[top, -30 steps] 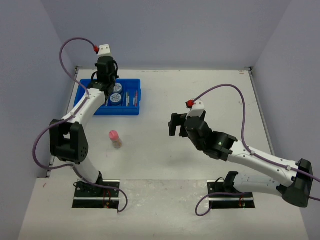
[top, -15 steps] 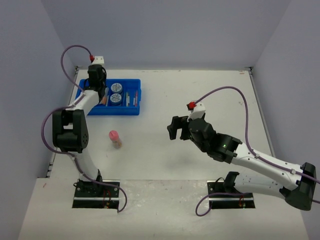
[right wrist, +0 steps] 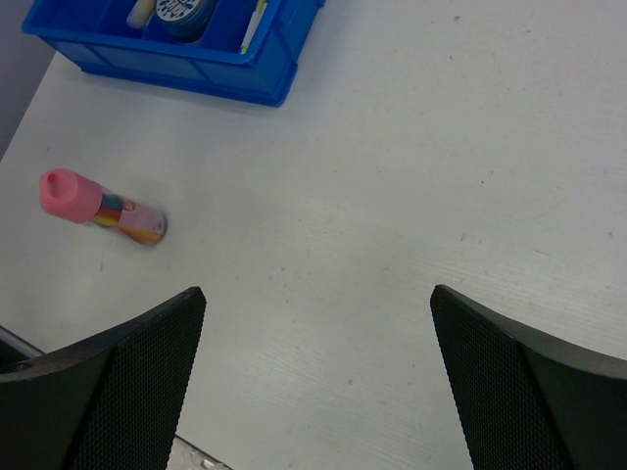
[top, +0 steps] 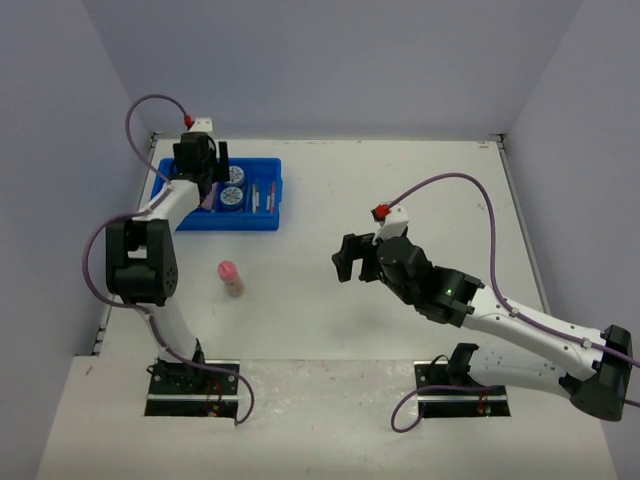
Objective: Sort the stationery into containers
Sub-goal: Place the pen in the storage box, then pick up the stationery from the center of the board.
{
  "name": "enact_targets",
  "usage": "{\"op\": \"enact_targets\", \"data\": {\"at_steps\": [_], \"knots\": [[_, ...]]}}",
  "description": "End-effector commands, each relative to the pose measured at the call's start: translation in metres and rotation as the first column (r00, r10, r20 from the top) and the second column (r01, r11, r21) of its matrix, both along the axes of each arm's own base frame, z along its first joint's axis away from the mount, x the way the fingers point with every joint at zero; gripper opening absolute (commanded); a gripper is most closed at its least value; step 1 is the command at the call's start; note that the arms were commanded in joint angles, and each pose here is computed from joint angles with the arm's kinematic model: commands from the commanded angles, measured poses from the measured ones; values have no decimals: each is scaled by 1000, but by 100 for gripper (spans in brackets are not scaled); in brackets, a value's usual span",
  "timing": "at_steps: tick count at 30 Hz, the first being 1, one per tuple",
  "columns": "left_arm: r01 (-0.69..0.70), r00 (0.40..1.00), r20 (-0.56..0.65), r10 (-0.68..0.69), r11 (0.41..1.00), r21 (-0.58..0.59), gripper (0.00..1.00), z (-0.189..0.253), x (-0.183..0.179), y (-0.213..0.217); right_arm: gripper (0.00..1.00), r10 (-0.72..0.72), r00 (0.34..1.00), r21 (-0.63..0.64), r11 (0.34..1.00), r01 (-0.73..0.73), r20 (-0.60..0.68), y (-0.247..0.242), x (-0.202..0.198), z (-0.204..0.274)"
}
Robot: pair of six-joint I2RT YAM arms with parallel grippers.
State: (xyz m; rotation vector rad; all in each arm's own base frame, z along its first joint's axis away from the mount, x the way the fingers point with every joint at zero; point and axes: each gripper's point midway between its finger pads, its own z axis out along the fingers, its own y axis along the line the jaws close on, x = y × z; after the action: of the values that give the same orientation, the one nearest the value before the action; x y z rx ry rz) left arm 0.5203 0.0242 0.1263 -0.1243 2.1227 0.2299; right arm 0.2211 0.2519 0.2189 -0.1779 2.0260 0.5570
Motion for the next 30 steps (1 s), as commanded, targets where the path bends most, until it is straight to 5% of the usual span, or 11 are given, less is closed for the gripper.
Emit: {"op": "enact_targets", "data": {"at_steps": [1, 7, 16, 24, 30], "knots": [[-69, 937, 329, 117, 985, -156, 92, 165, -25, -3, 99, 8, 1000, 43, 999, -9, 27, 5, 2, 10], [-39, 881, 418, 222, 914, -403, 100, 213, -120, -45, 99, 5, 999, 17, 1000, -6, 34, 6, 5, 7], [-31, 981, 144, 131, 835, -549, 100, 95, -253, -109, 99, 3, 1000, -10, 1000, -3, 26, 6, 7, 0], [-87, 995, -87, 49, 858, -507, 100, 31, -289, -115, 99, 0, 1000, -2, 1000, 0, 29, 2, 5, 2], [-201, 975, -170, 145, 902, -383, 100, 0, -297, -91, 99, 10, 999, 36, 999, -11, 39, 1, 1, 8]]}}
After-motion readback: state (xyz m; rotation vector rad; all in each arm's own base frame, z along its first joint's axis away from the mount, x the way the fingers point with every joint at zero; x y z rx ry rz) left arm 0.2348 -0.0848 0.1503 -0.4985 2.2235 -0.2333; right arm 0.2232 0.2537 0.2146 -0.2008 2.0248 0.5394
